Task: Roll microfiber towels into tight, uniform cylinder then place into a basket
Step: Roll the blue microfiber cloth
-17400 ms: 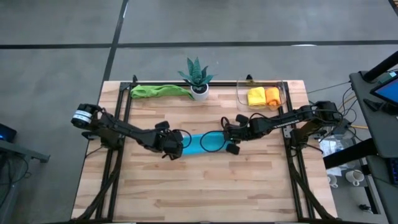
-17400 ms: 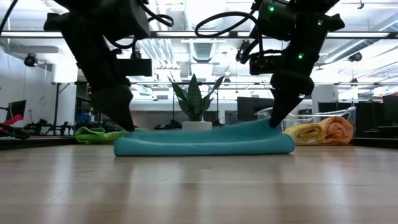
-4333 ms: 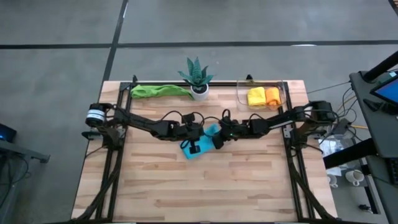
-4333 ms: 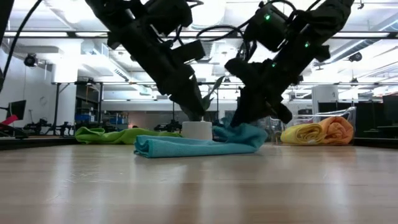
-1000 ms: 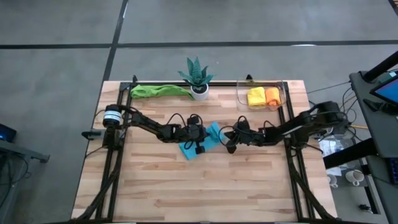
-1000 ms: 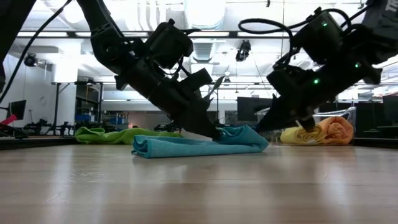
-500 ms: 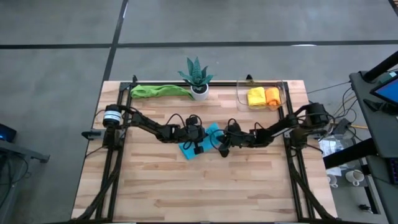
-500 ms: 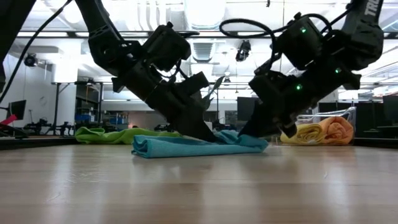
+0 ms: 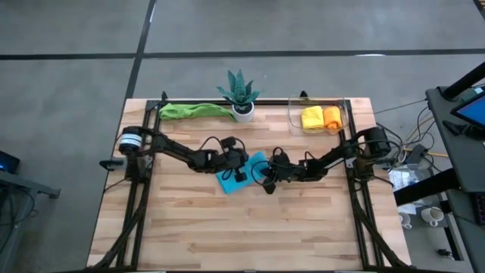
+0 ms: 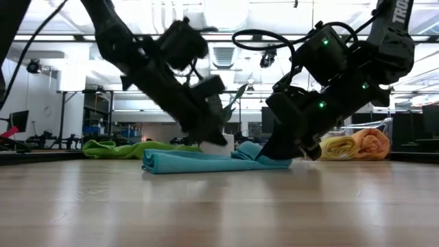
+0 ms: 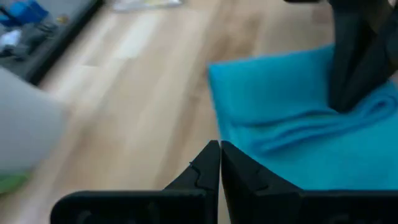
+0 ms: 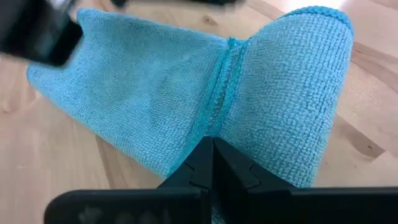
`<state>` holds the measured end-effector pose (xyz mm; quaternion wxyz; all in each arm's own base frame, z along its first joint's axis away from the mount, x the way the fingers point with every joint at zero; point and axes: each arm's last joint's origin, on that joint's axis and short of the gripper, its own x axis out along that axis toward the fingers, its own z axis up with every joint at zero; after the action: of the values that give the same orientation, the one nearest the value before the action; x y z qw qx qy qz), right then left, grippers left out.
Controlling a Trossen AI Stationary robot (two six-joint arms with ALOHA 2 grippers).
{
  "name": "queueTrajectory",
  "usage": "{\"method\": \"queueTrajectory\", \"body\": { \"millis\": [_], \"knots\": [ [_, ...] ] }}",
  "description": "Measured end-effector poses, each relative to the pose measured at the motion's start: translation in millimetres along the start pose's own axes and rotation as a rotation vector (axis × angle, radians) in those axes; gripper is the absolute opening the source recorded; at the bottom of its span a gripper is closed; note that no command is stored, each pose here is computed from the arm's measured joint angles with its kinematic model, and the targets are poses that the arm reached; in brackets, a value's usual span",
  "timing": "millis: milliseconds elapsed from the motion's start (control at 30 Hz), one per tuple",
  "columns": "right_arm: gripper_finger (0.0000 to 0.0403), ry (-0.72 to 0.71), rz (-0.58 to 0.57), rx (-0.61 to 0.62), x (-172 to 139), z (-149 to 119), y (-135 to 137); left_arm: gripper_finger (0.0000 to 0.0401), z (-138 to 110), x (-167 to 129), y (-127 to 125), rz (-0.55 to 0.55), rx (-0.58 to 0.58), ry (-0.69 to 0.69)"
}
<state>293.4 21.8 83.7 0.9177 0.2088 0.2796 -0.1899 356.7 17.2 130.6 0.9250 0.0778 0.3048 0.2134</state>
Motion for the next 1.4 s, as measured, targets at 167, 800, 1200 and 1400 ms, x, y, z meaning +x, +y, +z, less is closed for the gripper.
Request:
{"method": "queueTrajectory", "body": {
  "millis": [167,800,1200,1400],
  "knots": [
    [0.0008,0.001,0.0,-0.001,0.7,-1.0,-0.4,0.0,17.5,-18.4,4.5,0.026,-0.024,-0.078],
    [0.0008,0.007,0.002,-0.002,-0.9,-0.3,-0.5,0.0,-4.7,53.6,-10.6,-0.2,-0.119,-0.134],
    [0.0008,0.016,0.0,-0.005,-0.9,-1.2,-1.1,0.0,-10.9,42.6,0.1,-0.187,-0.123,-0.037],
    [0.0008,0.025,0.009,-0.005,-1.2,-1.8,-1.4,0.0,-13.0,41.8,1.4,-0.155,-0.118,-0.025]
  ]
}}
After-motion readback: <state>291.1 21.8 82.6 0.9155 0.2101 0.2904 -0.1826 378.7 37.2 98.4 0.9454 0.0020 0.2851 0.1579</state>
